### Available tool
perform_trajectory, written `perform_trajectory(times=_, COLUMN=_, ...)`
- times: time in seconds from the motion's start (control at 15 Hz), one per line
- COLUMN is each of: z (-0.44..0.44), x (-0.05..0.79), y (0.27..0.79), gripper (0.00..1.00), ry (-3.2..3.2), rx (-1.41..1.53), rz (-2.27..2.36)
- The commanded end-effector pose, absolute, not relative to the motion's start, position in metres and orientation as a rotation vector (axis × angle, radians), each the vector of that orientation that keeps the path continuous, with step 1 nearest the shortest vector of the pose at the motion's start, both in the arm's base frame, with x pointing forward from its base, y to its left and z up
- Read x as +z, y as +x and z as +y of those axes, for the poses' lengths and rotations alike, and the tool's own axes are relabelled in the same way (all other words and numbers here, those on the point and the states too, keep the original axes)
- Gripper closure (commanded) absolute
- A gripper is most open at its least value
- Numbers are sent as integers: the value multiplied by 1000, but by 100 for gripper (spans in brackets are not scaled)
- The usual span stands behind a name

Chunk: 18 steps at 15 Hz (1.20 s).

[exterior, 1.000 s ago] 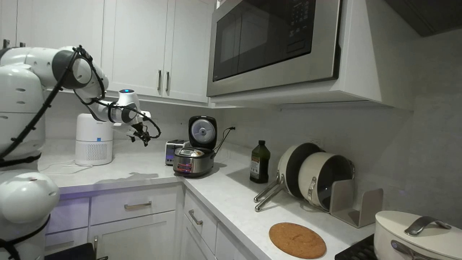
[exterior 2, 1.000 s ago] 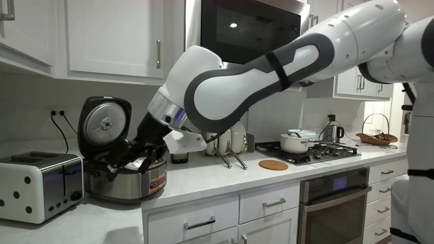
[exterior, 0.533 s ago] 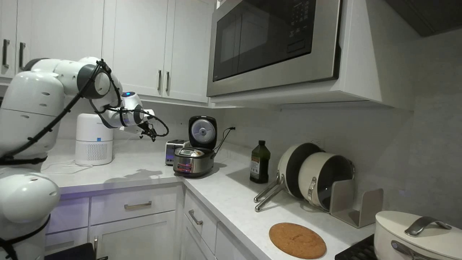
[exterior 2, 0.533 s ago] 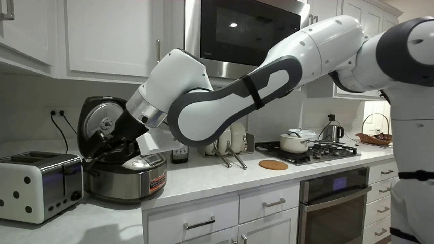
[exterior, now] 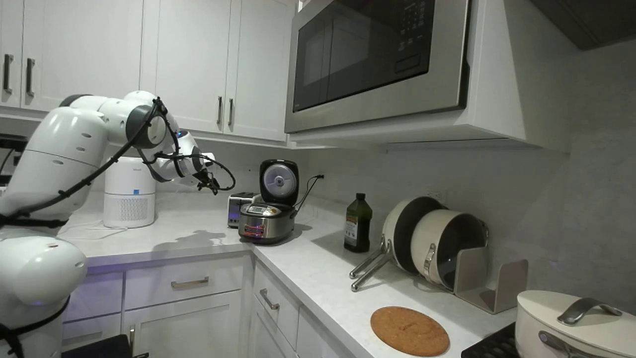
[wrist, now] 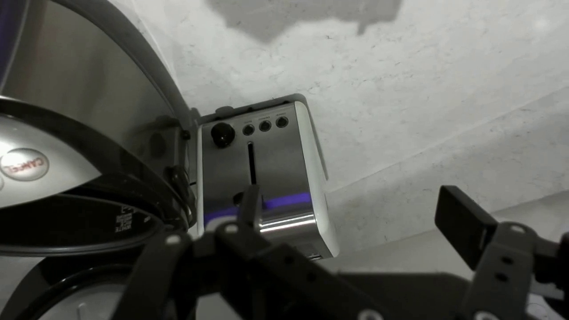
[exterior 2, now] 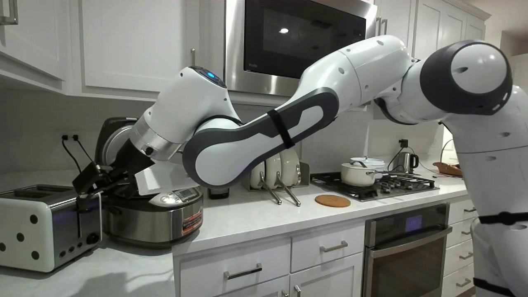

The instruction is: Push down the lever on the toaster

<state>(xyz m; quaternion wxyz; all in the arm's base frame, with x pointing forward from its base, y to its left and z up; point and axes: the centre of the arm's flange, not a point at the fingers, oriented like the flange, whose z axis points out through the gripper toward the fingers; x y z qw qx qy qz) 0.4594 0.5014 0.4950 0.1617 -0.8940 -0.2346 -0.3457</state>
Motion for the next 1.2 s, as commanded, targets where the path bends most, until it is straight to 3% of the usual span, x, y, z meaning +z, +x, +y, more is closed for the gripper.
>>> perform_trajectory(times=0.0, z=501, x=495, y=460, gripper=0, ry=-2552, rx=-988, rz=-669)
perform_trajectory(times=1.13, z=587, x=525, y=470, gripper=0, ry=-2814, rx=-1097, rz=-740)
